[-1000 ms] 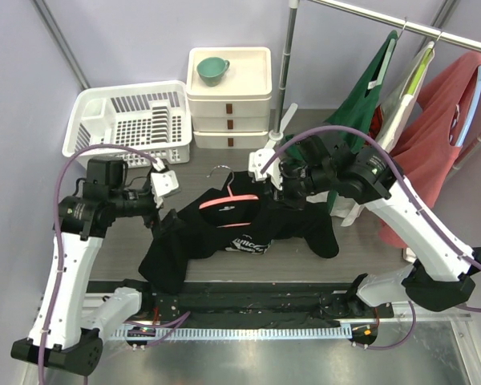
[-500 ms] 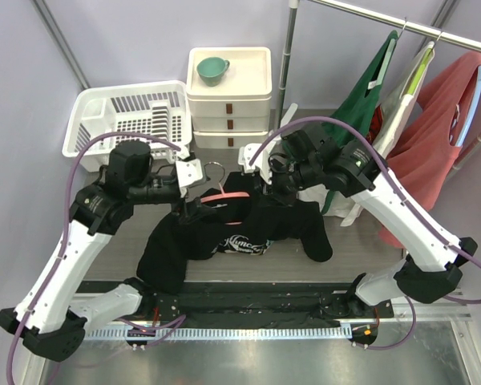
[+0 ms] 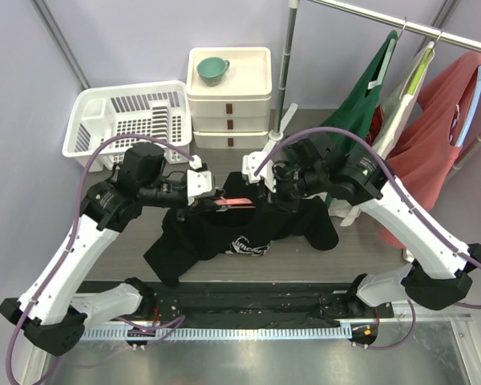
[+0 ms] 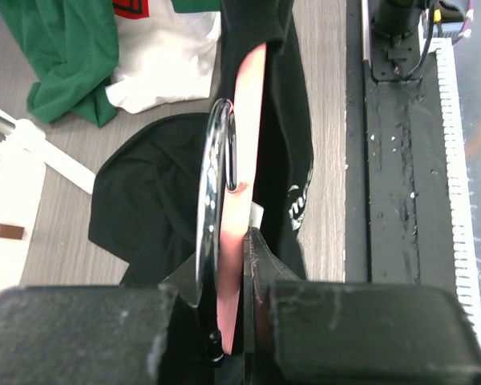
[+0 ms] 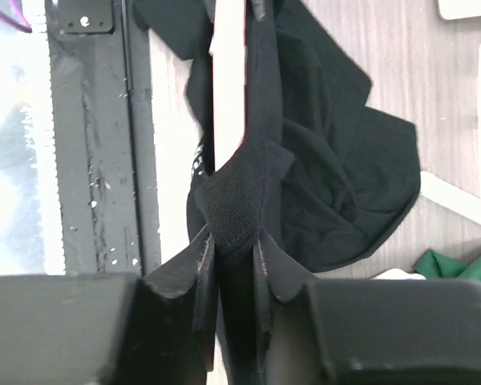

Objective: Place the t-shirt on the hanger

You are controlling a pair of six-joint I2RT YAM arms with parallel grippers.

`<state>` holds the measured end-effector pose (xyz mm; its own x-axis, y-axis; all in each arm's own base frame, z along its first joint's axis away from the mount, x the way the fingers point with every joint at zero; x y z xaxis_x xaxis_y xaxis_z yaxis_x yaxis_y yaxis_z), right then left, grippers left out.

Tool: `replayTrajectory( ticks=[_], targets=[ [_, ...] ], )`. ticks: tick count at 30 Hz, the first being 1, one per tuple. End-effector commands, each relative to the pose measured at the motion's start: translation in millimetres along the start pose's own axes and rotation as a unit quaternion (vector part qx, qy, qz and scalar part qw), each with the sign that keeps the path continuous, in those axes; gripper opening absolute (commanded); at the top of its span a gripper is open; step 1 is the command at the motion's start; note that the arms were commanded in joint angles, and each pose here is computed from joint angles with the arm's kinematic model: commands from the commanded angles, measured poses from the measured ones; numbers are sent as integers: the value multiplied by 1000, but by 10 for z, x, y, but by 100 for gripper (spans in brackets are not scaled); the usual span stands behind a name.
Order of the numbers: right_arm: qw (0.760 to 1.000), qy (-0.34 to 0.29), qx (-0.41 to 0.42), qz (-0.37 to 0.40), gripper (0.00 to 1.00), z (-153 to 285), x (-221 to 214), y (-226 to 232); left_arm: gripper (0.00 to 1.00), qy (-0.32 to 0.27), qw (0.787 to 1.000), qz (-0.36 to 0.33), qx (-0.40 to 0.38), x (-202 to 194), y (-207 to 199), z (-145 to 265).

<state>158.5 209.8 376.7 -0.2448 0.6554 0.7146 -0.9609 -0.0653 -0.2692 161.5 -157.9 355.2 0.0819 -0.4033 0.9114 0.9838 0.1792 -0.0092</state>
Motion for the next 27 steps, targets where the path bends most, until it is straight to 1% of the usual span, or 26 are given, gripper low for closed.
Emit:
replayTrajectory(
  ticks=[1, 5, 7, 9, 10, 11, 12, 13, 15, 16, 19, 21, 24, 27],
  targets=[
    [999, 18, -30, -20, 26, 299, -105, 177, 0, 17, 996, -28, 80, 12, 162, 145],
    [999, 36, -33, -22, 40, 439, -248, 349, 0, 19, 997, -39, 63, 24, 154, 130],
    [998, 47, -27, -26, 43, 470, -285, 392, 0, 16, 998, -40, 50, 53, 155, 112],
    [998, 54, -21, -29, 58, 479, -296, 407, 0, 20, 998, -45, 36, 69, 166, 83],
    [998, 43, -25, -32, 74, 511, -246, 397, 0, 14, 998, -47, 28, 109, 161, 75],
    [998, 35, -23, -35, 79, 507, -203, 381, 0, 13, 999, -46, 22, 125, 158, 65],
    [999, 29, -18, -37, 81, 463, -157, 337, 0, 18, 999, -49, 14, 143, 171, 46],
    [999, 13, -25, -35, 83, 508, -63, 297, 0, 19, 998, -52, 1, 160, 145, 17],
    [999, -2, -5, -48, 84, 420, 51, 224, 0, 27, 997, -69, -16, 210, 164, -39],
    [999, -18, -5, -47, 81, 452, 147, 189, 0, 43, 996, -71, -33, 187, 114, -49],
    [996, -42, 43, -70, 78, 337, 249, 198, 0, 56, 993, -89, -55, 239, 104, -107],
    [992, -43, 86, -87, 75, 217, 227, 259, 0, 53, 991, -104, -62, 298, 95, -118],
    [987, -36, 122, -99, 73, 72, 154, 317, 0, 58, 987, -130, -78, 350, 49, -164],
    [985, -26, 137, -97, 66, -15, 97, 336, 0, 62, 983, -142, -97, 367, -21, -213]
  ],
)
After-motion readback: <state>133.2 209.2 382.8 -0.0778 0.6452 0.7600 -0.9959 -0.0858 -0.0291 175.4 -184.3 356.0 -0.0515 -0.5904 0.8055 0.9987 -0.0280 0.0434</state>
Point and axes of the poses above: each gripper's point midway between its finger pads, its own z axis back along the fingers, its own y axis along the line the jaws close on, x = y × z, the point moved 8 cm from there along z, back along the fingers, and after that the axes turned 12 degrees about z, right-handed, at the moved point
